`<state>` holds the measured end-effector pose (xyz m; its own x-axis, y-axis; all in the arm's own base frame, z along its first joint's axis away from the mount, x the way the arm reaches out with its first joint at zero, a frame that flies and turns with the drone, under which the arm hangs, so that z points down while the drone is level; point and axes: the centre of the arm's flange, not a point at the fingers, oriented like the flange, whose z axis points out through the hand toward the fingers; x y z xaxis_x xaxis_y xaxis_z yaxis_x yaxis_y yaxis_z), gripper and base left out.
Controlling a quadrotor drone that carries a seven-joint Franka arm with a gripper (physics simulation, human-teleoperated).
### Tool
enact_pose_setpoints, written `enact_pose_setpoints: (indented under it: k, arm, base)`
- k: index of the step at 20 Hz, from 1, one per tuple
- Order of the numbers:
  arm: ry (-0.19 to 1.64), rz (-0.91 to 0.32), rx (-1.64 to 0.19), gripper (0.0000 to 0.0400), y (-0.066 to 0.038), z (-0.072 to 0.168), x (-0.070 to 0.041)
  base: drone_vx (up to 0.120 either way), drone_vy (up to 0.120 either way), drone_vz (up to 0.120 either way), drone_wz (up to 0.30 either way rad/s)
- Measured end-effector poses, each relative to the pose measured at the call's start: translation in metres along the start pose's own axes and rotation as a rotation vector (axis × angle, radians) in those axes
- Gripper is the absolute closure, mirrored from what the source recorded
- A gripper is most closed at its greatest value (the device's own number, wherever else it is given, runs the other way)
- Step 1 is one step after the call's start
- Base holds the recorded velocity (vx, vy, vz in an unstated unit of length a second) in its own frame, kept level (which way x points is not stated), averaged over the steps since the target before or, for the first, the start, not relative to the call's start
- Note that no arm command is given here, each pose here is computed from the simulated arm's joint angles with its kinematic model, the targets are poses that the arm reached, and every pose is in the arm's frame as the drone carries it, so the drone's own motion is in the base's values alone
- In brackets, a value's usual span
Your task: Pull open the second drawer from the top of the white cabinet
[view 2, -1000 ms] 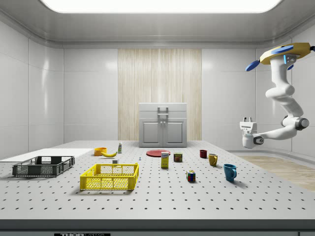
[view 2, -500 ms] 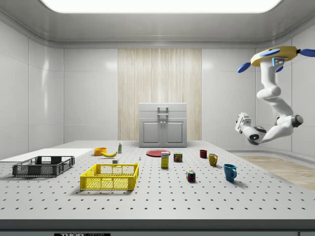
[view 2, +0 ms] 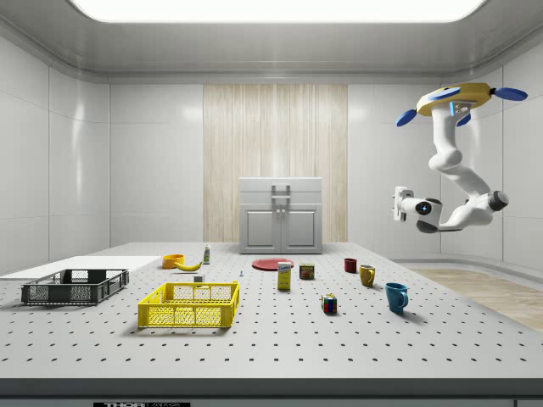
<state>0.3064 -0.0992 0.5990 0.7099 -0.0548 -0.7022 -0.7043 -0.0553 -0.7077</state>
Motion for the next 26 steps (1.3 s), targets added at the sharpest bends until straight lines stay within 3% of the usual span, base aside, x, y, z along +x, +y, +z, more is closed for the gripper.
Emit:
enact_pose_setpoints:
  k: [10,26]
  arm:
    - [-0.046,0.001,0.045,0.0100,0.0044,0.0002,0.0046]
    - [-0.054,0.001,0.053,0.0100,0.0053,0.0002,0.0055]
  base:
    - [0.120,-0.120,0.048,0.000]
    - [0.120,-0.120,0.000,0.000]
